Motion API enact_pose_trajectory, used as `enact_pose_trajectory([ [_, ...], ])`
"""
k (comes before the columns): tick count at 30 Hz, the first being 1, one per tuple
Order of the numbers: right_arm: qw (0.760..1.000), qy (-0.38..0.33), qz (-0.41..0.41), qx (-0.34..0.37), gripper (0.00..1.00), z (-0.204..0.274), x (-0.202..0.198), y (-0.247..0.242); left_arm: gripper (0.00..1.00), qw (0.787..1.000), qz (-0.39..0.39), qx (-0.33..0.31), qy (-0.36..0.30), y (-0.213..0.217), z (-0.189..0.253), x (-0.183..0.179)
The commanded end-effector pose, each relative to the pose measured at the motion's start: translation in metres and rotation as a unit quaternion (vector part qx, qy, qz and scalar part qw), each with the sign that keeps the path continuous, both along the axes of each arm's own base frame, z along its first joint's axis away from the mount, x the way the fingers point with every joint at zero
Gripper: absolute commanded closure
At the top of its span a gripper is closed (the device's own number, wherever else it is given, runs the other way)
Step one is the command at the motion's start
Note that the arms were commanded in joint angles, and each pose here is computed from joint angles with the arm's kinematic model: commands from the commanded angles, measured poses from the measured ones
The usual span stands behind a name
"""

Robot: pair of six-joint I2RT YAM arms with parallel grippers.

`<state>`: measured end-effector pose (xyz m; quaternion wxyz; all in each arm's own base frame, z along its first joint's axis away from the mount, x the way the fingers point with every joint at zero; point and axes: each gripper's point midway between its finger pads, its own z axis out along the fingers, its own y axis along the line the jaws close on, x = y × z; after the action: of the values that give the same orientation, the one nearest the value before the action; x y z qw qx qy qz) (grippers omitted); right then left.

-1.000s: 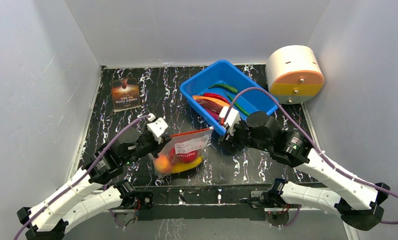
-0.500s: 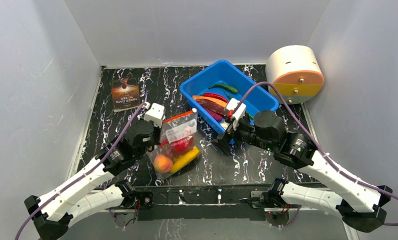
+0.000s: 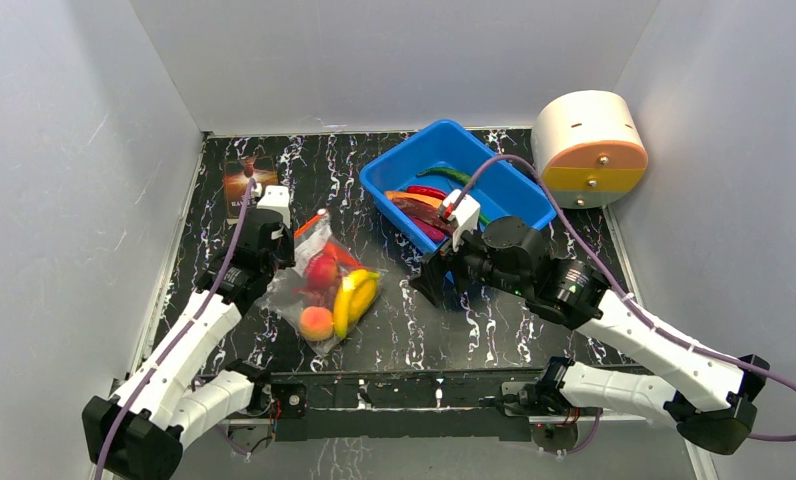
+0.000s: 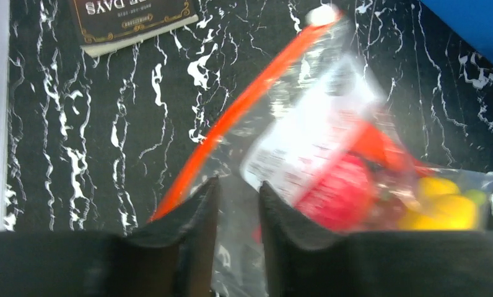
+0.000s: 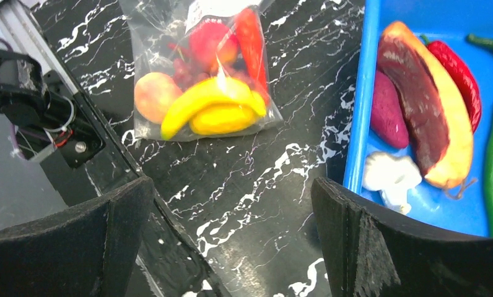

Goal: Place the food in the zip-top bag and seal the zipper
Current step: Place the zipper food storage bag at the center of the board, then reset both arms

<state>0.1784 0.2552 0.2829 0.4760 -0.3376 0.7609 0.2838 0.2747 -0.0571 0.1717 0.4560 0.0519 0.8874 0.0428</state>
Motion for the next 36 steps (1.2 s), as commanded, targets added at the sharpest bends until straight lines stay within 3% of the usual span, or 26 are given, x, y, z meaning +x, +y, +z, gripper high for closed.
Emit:
enact_pose_trajectory([
  [1, 0.994, 0.022, -0.082, 0.062, 0.02, 0.013, 0.014, -0.004, 0.56, 0.999, 0.008, -0.033, -0.009, -0.002, 0.014, 0.009],
  [3, 0.987, 0.047, -0.115, 0.100, 0.02, 0.009, 0.017, -0.004, 0.36, 0.999, -0.002, -0.050, -0.007, -0.009, 0.019, 0.007],
  [8, 0.975, 0.069, -0.152, 0.144, 0.02, 0.002, 0.018, -0.009, 0.02, 0.992, -0.061, -0.106, 0.001, -0.036, 0.040, -0.003],
  [15, 0.968, 0.049, -0.203, 0.140, 0.02, 0.013, 0.030, -0.026, 0.02, 0.963, -0.130, -0.236, -0.018, -0.078, 0.086, -0.023],
  [21, 0.963, 0.043, -0.203, 0.172, 0.02, 0.038, 0.028, -0.029, 0.02, 0.933, -0.199, -0.296, -0.052, -0.101, 0.124, -0.041],
  [27, 0.957, 0.037, -0.207, 0.201, 0.02, 0.055, 0.025, -0.034, 0.02, 0.914, -0.234, -0.312, -0.110, -0.104, 0.157, -0.051],
  [36, 0.954, 0.033, -0.216, 0.204, 0.02, 0.056, 0.027, -0.039, 0.02, 0.914, -0.209, -0.327, -0.118, -0.099, 0.156, -0.052],
])
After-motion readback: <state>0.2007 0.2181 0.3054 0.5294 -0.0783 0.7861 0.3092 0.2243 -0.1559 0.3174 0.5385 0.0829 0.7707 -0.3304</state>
